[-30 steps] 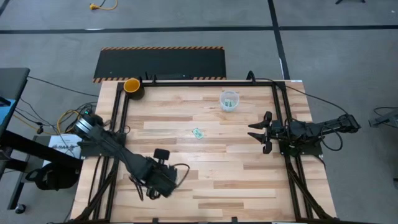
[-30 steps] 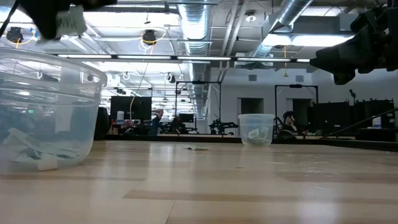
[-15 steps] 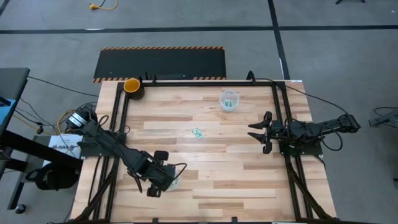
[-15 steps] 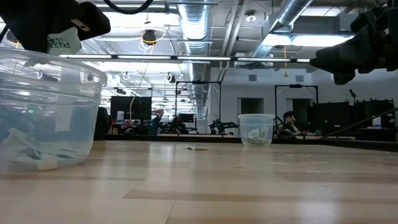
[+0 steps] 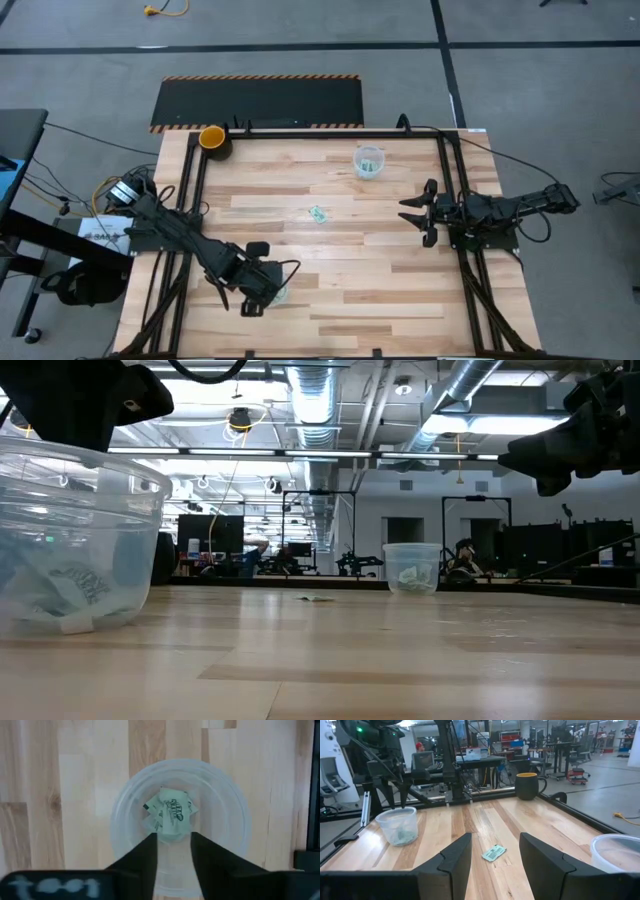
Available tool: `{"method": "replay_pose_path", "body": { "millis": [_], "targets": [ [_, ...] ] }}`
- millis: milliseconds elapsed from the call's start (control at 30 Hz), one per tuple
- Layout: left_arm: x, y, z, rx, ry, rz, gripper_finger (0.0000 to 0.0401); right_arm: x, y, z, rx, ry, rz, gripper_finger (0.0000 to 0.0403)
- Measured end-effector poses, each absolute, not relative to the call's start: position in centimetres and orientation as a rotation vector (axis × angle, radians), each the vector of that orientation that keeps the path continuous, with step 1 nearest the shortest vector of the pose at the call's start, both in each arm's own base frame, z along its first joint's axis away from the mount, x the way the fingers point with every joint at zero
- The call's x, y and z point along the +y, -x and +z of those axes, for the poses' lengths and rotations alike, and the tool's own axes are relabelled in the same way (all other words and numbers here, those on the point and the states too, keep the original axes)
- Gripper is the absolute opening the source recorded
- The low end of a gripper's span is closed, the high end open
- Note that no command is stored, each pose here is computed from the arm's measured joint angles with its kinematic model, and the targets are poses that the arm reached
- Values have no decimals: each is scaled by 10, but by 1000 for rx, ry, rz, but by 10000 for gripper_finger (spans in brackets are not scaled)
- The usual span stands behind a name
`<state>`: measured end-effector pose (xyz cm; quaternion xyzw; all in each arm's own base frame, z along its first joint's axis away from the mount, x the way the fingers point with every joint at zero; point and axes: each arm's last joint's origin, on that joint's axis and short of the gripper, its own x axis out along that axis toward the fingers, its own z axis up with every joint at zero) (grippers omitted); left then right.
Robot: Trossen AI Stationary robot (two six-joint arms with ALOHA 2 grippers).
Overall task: Pick and place Stevia / Truvia into bins
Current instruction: Put the stevia packet into the bottom container
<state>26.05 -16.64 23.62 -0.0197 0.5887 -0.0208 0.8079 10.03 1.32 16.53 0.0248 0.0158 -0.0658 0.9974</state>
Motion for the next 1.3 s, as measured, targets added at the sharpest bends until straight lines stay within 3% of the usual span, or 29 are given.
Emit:
{"method": "replay_pose_path", "body": {
  "millis": [200, 667, 1000, 1300],
  "targets": [
    [-159, -267, 240, 1241, -10, -69, 143, 13, -100, 165, 32, -50, -131, 159],
    [-77, -324, 310, 998, -101, 20, 147, 13, -100, 165, 32, -49, -131, 159],
    [-4, -333, 308, 1052, -135, 11, 179, 13, -100, 165, 32, -49, -131, 159],
    [22, -336, 303, 1055, -246, -119, 197, 13, -100, 165, 32, -50, -132, 159]
  ]
}}
